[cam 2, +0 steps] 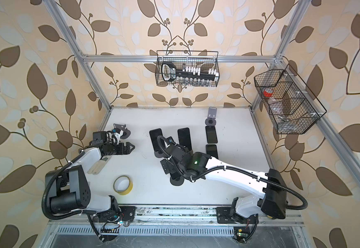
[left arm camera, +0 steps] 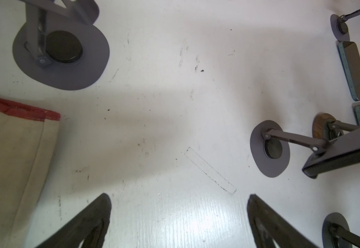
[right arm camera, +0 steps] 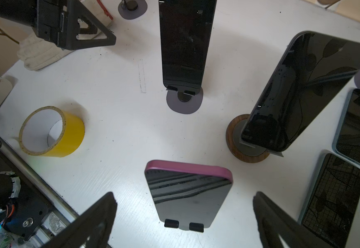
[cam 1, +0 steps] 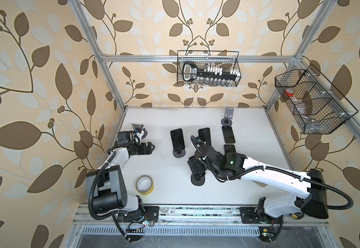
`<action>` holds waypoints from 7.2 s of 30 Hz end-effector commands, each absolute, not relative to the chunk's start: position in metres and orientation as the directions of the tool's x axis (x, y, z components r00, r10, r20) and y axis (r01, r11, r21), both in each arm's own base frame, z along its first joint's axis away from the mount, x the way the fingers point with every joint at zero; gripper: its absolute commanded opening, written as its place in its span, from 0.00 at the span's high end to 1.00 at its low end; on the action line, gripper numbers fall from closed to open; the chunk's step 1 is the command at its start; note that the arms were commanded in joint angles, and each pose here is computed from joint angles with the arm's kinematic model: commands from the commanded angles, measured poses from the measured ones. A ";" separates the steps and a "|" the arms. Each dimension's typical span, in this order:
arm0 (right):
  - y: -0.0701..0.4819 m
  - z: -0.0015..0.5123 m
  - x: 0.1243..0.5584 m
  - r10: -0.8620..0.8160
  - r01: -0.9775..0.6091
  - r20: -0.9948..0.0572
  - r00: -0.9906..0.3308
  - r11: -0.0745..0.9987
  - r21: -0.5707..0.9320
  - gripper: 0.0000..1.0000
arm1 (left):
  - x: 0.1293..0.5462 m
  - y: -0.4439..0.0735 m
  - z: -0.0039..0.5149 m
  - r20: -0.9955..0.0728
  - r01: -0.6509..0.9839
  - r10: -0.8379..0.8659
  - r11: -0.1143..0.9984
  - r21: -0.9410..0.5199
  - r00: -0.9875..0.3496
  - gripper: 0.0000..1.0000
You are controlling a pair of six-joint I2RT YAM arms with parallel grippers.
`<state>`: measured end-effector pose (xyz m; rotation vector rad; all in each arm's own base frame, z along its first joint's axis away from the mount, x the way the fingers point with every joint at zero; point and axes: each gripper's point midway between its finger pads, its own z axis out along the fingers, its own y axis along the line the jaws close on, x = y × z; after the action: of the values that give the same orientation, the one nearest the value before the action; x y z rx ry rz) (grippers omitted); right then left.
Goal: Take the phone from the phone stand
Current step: 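Lower the right gripper over the pink-cased phone and close on its top edge, then lift the pink-cased phone up off its gray stand with the right gripper, then carry the pink-cased phone with the right gripper toward the flat phones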
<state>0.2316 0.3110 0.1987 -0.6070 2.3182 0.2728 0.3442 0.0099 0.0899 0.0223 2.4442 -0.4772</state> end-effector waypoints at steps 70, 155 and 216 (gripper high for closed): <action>0.307 0.145 0.243 -0.277 -0.351 -0.519 -0.809 0.935 0.048 0.20 | 0.343 0.011 0.099 -0.632 0.159 -0.087 0.933 -0.322 -0.770 0.01; 0.275 0.210 0.254 -0.183 -0.281 -0.593 -0.784 0.957 0.077 0.37 | 0.344 0.012 0.097 -0.622 0.149 -0.090 0.935 -0.323 -0.778 0.01; 0.177 0.055 0.215 -0.152 -0.165 -0.206 -0.967 0.985 0.046 0.41 | 0.345 0.011 0.094 -0.606 0.143 -0.097 0.931 -0.336 -0.790 0.01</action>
<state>0.2170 0.1738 0.0650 -0.2444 2.9042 0.0802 0.3411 0.0087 0.0873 0.0267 2.4539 -0.4829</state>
